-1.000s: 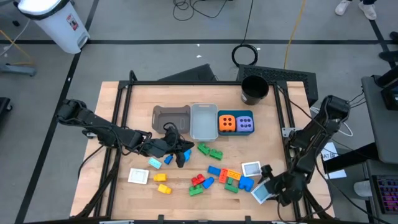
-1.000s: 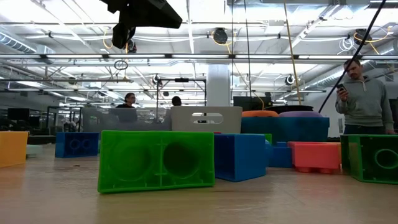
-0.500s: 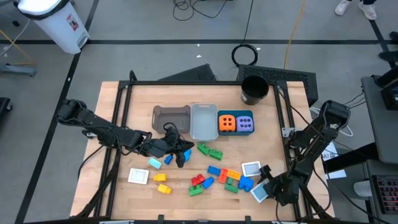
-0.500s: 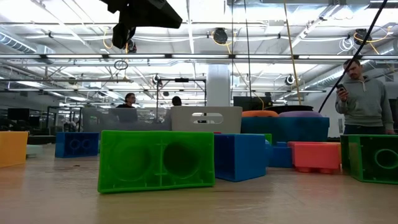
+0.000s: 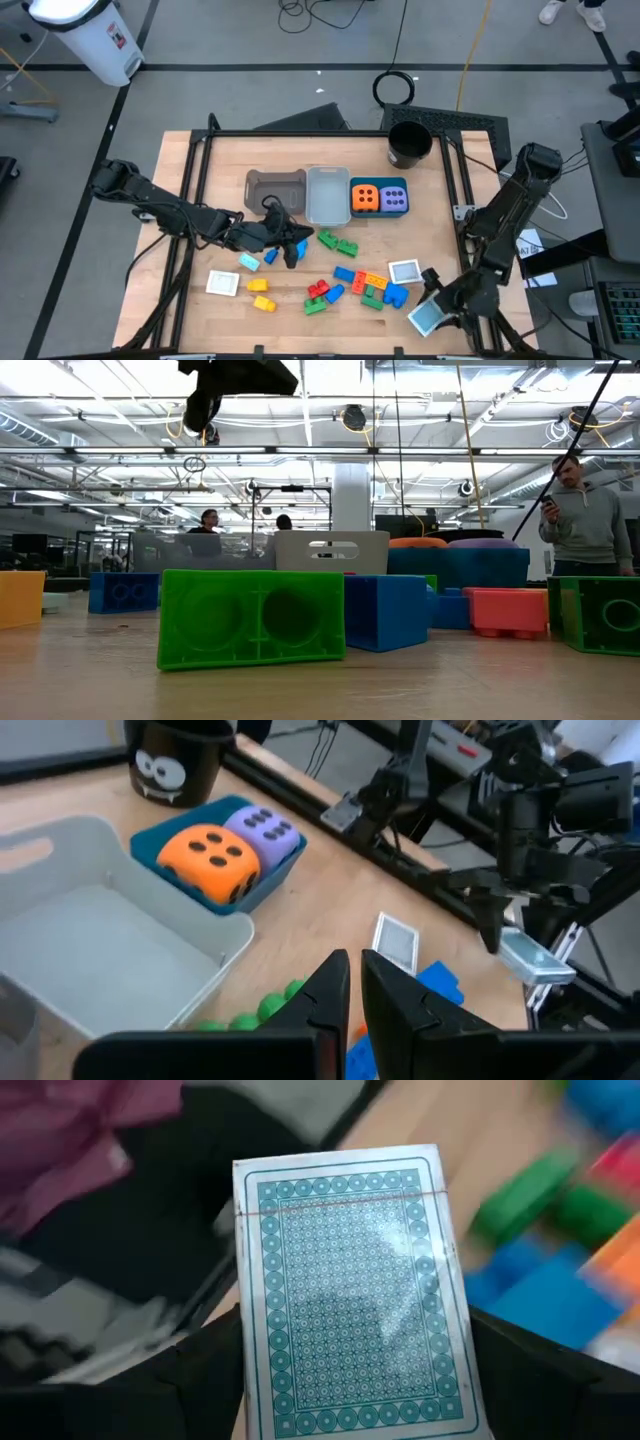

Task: Pick & Place Toys
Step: Put the green playing card box into the gray bin

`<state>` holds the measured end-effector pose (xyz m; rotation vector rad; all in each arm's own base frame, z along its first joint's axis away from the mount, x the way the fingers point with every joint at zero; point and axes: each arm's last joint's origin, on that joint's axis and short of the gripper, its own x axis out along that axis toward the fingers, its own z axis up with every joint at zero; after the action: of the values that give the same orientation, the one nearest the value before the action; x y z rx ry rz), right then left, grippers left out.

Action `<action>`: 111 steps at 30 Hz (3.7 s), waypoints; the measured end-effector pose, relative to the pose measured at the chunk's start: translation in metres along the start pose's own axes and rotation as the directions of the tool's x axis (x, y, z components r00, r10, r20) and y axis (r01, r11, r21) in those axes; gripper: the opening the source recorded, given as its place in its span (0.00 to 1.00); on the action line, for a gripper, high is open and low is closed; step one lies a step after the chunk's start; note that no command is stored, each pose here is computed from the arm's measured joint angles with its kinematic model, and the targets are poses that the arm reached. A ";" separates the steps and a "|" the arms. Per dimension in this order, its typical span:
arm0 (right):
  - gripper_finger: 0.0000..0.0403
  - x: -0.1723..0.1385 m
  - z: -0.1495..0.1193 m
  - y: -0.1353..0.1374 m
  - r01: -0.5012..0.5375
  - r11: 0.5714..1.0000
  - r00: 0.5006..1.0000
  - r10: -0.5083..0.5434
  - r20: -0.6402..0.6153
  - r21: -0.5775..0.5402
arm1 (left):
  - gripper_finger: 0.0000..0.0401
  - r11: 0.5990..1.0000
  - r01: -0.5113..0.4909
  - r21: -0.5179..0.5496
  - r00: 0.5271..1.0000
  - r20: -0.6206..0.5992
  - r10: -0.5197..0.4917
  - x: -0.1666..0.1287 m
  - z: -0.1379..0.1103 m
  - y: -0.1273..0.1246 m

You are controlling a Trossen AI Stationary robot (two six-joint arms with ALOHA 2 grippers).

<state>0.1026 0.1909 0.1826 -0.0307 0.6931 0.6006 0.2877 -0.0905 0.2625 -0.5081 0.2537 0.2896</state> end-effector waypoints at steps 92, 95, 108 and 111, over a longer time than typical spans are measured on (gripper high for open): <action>0.87 0.010 0.062 -0.139 0.893 0.421 0.450 -0.855 0.257 -0.161 | 0.17 0.980 -0.007 0.198 1.000 0.028 0.002 0.115 0.027 -0.004; 0.87 0.011 0.059 -0.141 0.890 0.437 0.456 -0.856 0.242 -0.129 | 0.17 0.966 -0.103 0.236 0.993 0.077 0.087 0.092 0.045 -0.008; 0.81 0.010 0.062 -0.147 0.876 0.477 0.477 -0.840 0.257 -0.068 | 0.17 0.746 -0.322 0.583 0.905 -0.040 0.422 0.081 0.053 0.037; 0.80 0.009 0.064 -0.148 0.877 0.478 0.472 -0.838 0.273 -0.048 | 0.17 0.745 -0.290 0.601 0.895 -0.106 0.433 0.094 0.044 0.050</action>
<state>0.2247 0.0865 0.2018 -0.4720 0.3184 -0.3494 0.3654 -0.0071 0.2487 0.1231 0.6615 0.5150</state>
